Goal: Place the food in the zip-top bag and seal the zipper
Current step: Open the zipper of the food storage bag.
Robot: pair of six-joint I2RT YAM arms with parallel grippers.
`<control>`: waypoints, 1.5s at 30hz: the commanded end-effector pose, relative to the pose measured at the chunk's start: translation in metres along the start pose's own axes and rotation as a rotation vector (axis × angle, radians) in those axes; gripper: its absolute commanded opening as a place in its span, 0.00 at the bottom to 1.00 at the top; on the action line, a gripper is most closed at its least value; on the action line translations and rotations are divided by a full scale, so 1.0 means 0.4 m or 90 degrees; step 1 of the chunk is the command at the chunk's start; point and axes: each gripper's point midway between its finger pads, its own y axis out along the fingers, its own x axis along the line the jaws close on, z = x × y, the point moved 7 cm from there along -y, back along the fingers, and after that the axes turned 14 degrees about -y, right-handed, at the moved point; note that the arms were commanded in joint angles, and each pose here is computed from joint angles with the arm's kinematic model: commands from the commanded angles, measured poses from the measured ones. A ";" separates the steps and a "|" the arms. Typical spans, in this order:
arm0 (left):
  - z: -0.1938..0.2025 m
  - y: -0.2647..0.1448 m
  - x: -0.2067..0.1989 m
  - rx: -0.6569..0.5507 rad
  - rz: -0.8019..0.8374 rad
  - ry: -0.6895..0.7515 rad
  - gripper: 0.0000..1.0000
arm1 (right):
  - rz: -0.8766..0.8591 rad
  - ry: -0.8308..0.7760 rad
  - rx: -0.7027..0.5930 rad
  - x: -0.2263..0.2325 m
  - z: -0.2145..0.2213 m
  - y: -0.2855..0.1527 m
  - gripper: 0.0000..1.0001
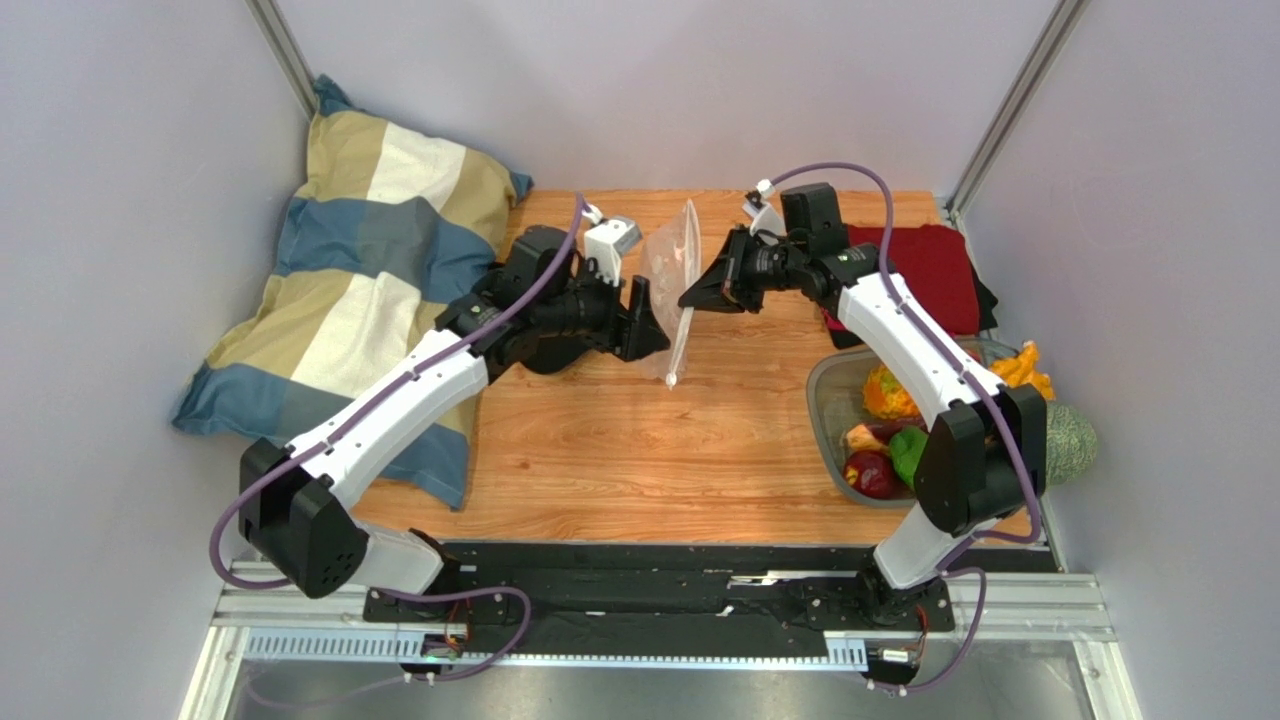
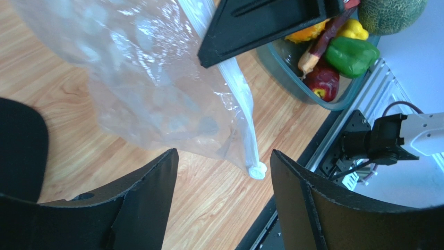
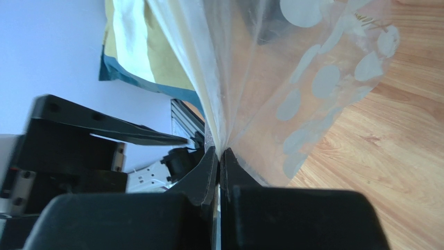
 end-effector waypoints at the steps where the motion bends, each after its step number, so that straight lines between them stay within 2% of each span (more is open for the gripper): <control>1: -0.011 0.039 -0.034 -0.015 0.007 -0.029 0.73 | -0.011 0.034 -0.040 0.044 -0.008 -0.014 0.00; 9: 0.002 0.079 -0.037 0.000 0.012 -0.046 0.70 | -0.002 0.047 -0.033 0.049 0.018 -0.002 0.00; 14: 0.010 0.101 -0.036 0.021 0.026 -0.055 0.40 | -0.005 0.046 -0.028 0.053 0.028 0.005 0.00; 18: 0.012 0.107 -0.038 0.031 0.037 -0.057 0.35 | -0.005 0.045 -0.028 0.056 0.033 0.006 0.00; 20: 0.010 0.108 -0.041 0.032 0.041 -0.055 0.08 | -0.006 0.044 -0.025 0.055 0.036 0.008 0.00; 21: 0.012 0.105 -0.041 0.034 0.042 -0.053 0.00 | -0.007 0.043 -0.025 0.056 0.037 0.008 0.01; 24: 0.006 0.088 -0.051 0.027 0.064 -0.053 0.00 | -0.009 0.035 -0.024 0.052 0.041 0.004 0.19; 25: 0.014 0.085 -0.047 0.030 0.069 -0.067 0.00 | -0.010 0.029 -0.024 0.054 0.044 0.000 0.30; 27: 0.015 0.064 -0.046 0.025 0.089 -0.075 0.00 | -0.012 0.014 -0.027 0.049 0.045 -0.010 0.40; 28: 0.013 0.058 -0.044 0.023 0.090 -0.080 0.00 | -0.014 0.007 -0.029 0.050 0.047 -0.019 0.57; 30: 0.014 0.042 -0.042 0.023 0.103 -0.085 0.00 | -0.009 -0.011 -0.033 0.041 0.047 -0.036 0.67; 38: 0.014 0.032 -0.041 0.032 0.123 -0.104 0.00 | -0.035 -0.052 -0.030 0.045 0.063 -0.063 0.60; 42: 0.016 0.036 -0.040 0.040 0.122 -0.109 0.00 | -0.040 -0.050 -0.024 0.039 0.061 -0.053 0.47; 45: 0.014 0.032 -0.041 0.036 0.121 -0.102 0.00 | -0.037 -0.049 -0.020 0.032 0.062 -0.047 0.45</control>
